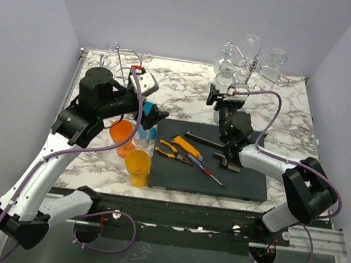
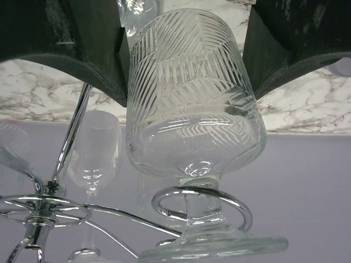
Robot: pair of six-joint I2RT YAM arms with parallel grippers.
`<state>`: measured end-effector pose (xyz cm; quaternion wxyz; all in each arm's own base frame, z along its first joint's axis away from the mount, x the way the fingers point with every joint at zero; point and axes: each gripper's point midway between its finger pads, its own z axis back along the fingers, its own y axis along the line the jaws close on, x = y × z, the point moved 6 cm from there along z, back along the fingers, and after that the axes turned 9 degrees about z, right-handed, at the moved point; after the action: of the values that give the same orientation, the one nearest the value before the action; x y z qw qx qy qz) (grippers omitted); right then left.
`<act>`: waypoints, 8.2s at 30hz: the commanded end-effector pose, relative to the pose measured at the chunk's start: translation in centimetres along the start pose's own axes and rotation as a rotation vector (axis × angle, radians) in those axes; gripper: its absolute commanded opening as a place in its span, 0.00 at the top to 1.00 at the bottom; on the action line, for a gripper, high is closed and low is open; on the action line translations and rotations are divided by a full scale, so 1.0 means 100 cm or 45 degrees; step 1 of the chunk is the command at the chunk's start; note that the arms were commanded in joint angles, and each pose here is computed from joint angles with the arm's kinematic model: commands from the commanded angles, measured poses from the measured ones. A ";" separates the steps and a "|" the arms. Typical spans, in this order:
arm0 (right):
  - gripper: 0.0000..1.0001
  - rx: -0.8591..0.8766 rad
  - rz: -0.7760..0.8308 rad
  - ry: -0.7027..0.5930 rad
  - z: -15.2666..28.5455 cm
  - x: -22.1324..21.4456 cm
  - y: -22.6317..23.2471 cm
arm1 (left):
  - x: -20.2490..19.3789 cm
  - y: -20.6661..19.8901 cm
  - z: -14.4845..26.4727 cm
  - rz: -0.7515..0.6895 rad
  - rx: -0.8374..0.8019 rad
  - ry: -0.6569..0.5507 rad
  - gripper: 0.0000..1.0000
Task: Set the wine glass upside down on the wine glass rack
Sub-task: Turn the wine glass upside down at the wine rack, then adjust the wine rack at the center of the board.
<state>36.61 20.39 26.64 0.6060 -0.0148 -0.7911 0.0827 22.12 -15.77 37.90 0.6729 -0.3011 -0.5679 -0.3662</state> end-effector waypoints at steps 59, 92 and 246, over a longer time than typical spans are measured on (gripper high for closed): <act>0.09 -0.067 -0.254 0.684 -0.021 0.181 -0.147 | 0.027 0.020 -0.004 0.274 0.199 0.180 0.02; 0.50 -0.204 -0.478 0.828 0.000 0.095 -0.203 | 0.080 -0.067 -0.188 -0.071 -0.345 0.160 0.47; 0.99 0.029 -0.927 0.670 0.042 0.105 -0.173 | 0.060 -0.015 -0.249 -1.210 0.083 0.086 1.00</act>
<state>32.75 2.42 36.11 0.7665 0.2174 -0.5712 -0.1973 33.70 -40.58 37.14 0.4370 -0.0124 -0.6042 -0.6662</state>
